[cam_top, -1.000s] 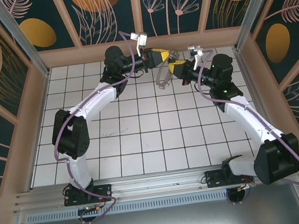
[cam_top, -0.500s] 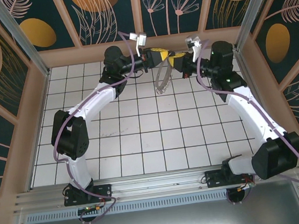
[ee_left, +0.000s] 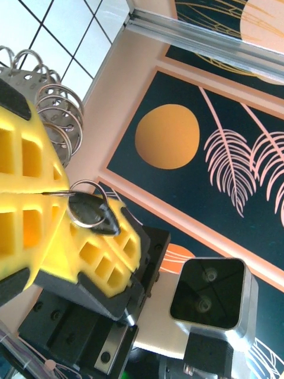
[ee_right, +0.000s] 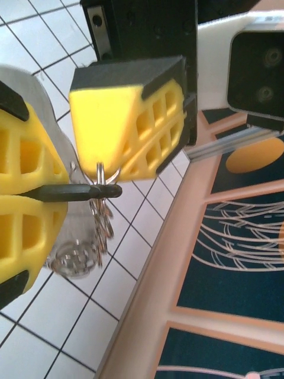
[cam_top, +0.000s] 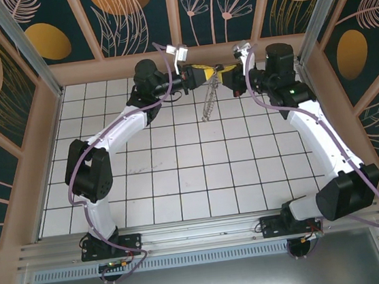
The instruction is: Put the keys on the keyring
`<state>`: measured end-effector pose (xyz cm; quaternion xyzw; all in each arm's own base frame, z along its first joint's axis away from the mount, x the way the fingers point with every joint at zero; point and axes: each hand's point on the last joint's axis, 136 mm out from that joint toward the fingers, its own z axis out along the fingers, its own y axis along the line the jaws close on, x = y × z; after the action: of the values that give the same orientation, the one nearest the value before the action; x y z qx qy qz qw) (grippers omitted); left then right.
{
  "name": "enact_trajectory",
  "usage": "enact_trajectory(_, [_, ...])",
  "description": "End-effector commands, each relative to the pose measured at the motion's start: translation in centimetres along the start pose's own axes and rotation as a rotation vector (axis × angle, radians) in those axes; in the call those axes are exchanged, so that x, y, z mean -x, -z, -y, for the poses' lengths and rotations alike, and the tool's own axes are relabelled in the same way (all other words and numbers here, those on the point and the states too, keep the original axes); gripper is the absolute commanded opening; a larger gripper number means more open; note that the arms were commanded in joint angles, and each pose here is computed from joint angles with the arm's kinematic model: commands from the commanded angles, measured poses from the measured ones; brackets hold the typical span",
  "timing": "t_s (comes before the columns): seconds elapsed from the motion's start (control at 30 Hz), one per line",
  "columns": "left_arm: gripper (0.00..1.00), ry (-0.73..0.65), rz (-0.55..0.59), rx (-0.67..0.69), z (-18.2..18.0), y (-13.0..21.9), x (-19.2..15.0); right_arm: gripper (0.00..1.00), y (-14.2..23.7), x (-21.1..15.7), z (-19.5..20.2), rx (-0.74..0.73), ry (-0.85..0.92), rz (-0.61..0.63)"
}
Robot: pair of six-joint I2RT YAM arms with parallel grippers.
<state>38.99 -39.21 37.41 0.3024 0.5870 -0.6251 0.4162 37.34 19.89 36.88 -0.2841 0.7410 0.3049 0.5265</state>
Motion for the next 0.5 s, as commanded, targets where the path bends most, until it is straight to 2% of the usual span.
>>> enact_trajectory(0.0, [0.00, -0.077, 0.019, -0.043, 2.9, 0.3, 1.8, 0.00, 0.9, 1.0, 1.3, -0.058, 0.032, 0.014])
enact_trajectory(0.47, [0.00, -0.068, 0.020, -0.051, 2.7, 0.2, 1.7, 0.00, 0.3, 3.0, -0.1, 0.023, 0.056, 0.034])
